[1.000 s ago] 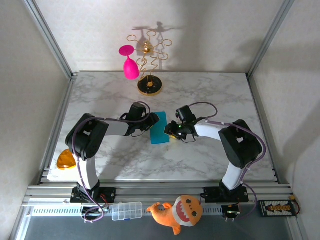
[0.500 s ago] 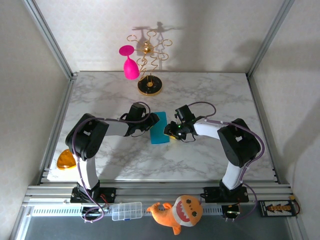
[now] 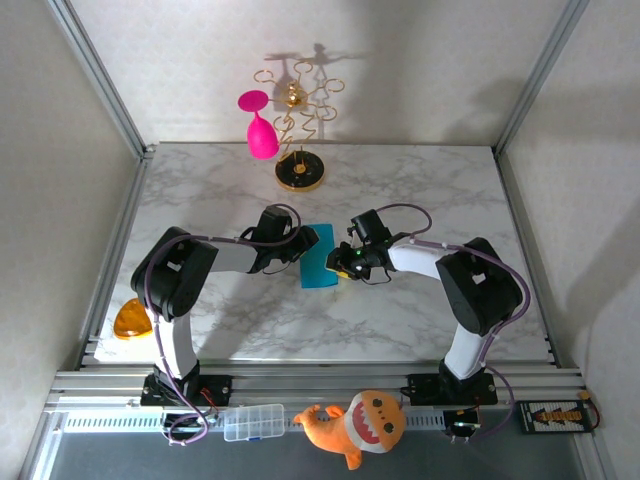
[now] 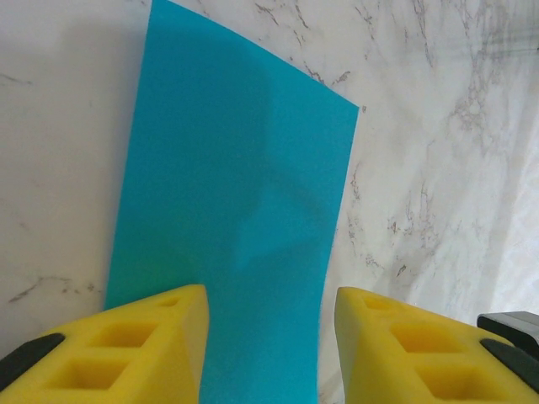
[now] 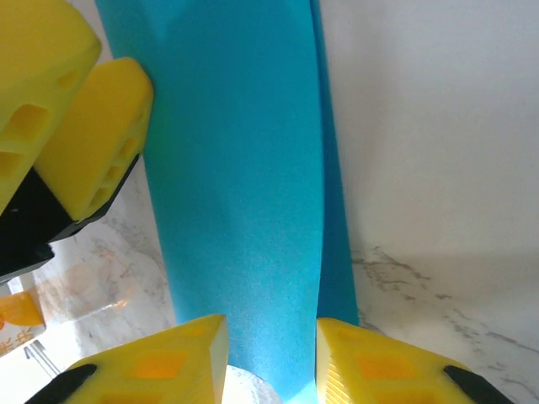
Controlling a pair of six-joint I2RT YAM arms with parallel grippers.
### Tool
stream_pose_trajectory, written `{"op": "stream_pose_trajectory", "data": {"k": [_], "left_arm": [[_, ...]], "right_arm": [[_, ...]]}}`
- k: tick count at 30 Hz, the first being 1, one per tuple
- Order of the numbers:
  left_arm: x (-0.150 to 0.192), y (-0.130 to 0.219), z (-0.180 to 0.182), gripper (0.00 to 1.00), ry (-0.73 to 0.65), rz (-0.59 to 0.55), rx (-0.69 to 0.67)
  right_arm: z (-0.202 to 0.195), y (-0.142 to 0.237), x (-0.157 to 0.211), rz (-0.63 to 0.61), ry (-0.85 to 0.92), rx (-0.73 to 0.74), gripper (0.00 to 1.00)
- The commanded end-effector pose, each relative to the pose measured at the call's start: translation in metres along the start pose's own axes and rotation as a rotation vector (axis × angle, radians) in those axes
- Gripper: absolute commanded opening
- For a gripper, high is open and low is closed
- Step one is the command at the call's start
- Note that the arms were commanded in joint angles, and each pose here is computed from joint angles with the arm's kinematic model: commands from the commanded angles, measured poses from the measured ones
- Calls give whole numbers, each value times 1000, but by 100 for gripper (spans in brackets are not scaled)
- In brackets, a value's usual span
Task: Fold a paper plane with a square sheet of paper (pick it up from the middle)
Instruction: Fold the triangle a second time at the center of the table.
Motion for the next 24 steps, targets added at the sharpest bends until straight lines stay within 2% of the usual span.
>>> {"op": "stream_pose_trajectory", "data": {"k": [1,8,15,20,24], "left_arm": [[21,-6,26,44,22,66,-96],[21,-5,26,44,24,64,-95],[16,0,17,43,16,46,-65],[-2,14,-13,45,-48,7,54],[-18,18,-24,47,-133,-4,48]], "right_arm": [[3,7,5,15,-17,-46,32],[-7,3,9,32,-65,-20,26],[-12,1,9,9,-114,-20,14],[-15,4,8,-7,-116,18,2],[-19,10,9,-11,-111,40,0]]}}
Point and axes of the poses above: each hand's point on the last joint's axis, 136 mm out from that joint toward the fingers, its own y axis back along the fingers, its own z axis along the line the jaws close on, x = y × z, the point moved 8 cm from there along y, back along the fingers, and after that the axes turned 8 degrees about -y, right-handed, at the moved point
